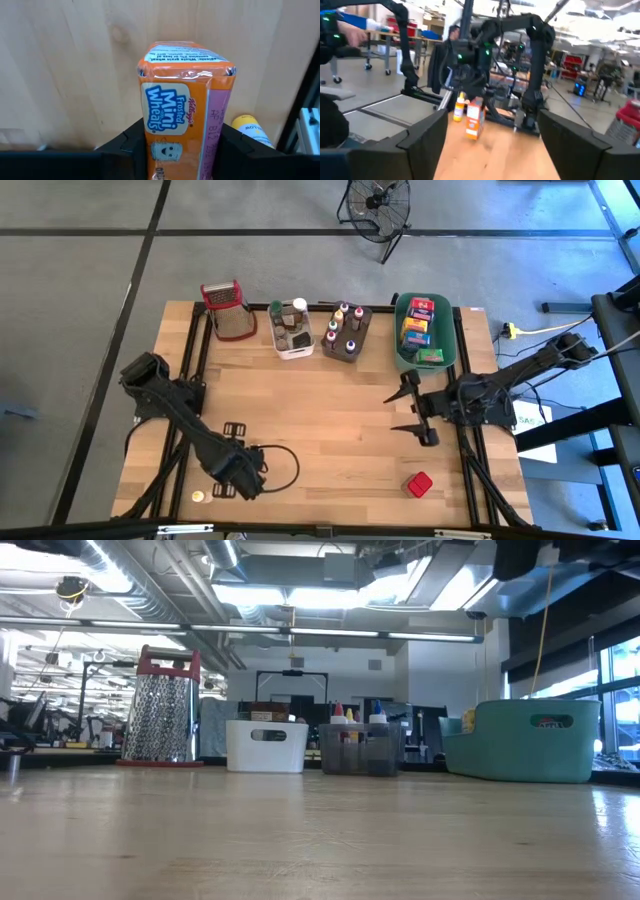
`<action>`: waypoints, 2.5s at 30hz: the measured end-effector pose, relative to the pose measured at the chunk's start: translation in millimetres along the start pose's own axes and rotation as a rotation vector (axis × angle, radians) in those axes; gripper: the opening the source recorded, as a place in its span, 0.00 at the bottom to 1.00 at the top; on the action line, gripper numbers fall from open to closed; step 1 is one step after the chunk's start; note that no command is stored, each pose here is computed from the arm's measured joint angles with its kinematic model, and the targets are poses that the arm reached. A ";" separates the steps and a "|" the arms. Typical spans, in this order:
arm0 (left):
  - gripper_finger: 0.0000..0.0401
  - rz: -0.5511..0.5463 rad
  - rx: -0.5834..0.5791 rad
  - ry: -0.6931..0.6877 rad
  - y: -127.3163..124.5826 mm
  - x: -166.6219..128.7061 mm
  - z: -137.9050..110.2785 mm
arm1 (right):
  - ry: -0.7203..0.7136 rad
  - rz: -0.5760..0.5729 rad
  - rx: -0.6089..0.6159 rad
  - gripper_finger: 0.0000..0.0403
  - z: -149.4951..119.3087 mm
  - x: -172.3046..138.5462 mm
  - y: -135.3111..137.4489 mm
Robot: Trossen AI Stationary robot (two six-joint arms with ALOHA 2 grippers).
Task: Pick & Place Kitchen Items
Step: Put the orange cereal box into the green bin
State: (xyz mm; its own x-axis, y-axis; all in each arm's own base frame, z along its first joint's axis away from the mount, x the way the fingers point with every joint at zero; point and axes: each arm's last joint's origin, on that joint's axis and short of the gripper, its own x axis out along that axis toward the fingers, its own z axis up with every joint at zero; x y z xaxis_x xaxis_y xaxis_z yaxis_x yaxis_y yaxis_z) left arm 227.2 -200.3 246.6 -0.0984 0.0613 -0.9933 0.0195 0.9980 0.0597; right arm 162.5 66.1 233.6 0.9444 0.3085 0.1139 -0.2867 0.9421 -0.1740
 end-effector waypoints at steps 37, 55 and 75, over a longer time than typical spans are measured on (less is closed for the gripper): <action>0.37 0.174 0.017 -0.615 88.2 -73.0 110.3 | 0.365 -0.317 -0.090 0.88 -26.5 134.3 3.6; 0.36 0.183 0.017 -0.589 86.4 -71.5 106.9 | 0.489 -0.359 -0.072 0.88 -29.2 158.2 4.9; 0.36 0.178 0.001 -0.563 86.0 -58.1 107.4 | 0.505 -0.342 0.044 0.88 -17.1 149.7 10.6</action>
State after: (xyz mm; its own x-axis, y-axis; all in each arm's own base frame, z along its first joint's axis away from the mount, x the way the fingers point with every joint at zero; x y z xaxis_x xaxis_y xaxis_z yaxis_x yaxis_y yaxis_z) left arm 341.4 -119.5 298.7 0.4500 0.2111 -0.8677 -0.0114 0.9729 0.2308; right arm 303.6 120.0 232.1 0.9405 -0.1029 -0.3239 0.0500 0.9846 -0.1676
